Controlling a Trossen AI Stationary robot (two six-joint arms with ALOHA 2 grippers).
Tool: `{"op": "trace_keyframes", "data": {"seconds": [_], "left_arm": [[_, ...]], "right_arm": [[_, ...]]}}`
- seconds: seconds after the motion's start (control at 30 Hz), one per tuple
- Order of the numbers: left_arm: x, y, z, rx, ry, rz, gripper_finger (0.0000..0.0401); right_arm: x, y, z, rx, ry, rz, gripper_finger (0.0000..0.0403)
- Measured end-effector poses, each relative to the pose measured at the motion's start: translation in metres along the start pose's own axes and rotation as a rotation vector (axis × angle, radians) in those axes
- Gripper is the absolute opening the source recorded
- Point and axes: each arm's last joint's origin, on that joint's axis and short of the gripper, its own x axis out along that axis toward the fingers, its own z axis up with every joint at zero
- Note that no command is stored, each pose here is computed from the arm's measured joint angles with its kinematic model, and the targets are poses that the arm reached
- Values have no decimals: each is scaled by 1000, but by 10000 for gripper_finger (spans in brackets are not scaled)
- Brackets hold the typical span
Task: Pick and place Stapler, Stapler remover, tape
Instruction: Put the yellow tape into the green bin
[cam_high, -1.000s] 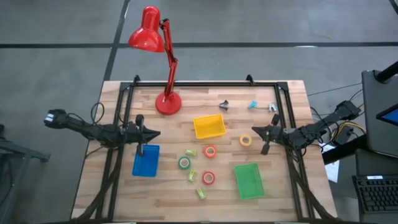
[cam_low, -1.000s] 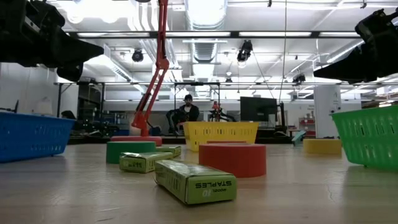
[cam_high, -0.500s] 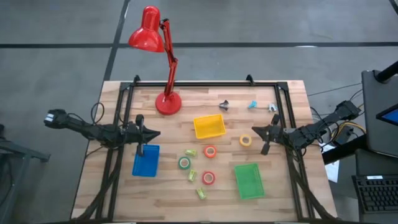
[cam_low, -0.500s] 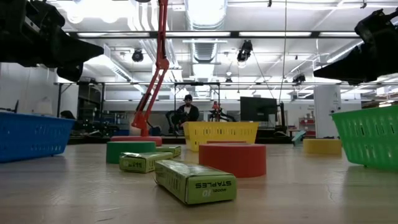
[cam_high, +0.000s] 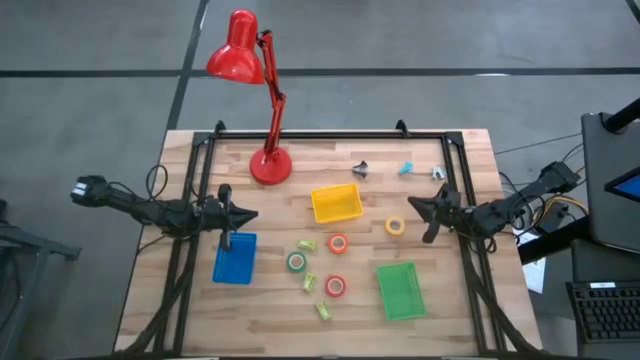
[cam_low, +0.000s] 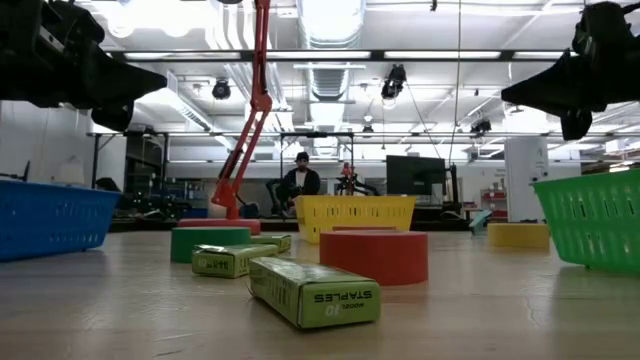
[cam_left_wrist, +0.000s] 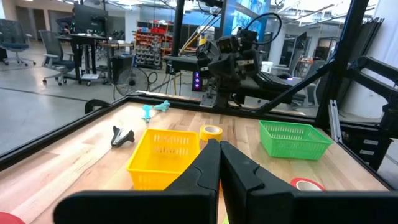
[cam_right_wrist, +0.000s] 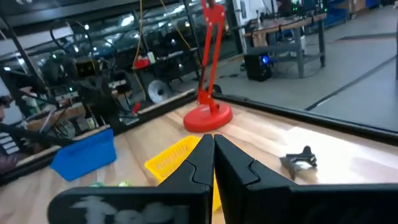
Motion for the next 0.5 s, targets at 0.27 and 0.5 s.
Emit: {"op": "trace_keyframes", "data": {"seconds": [0.27, 0.5], "left_arm": [[0, 0, 0, 0, 0, 0, 10], [0, 0, 0, 0, 0, 0, 10]], "right_arm": [[0, 1, 0, 34, 8, 23, 9], [2, 0, -2, 76, 16, 8, 9]]}}
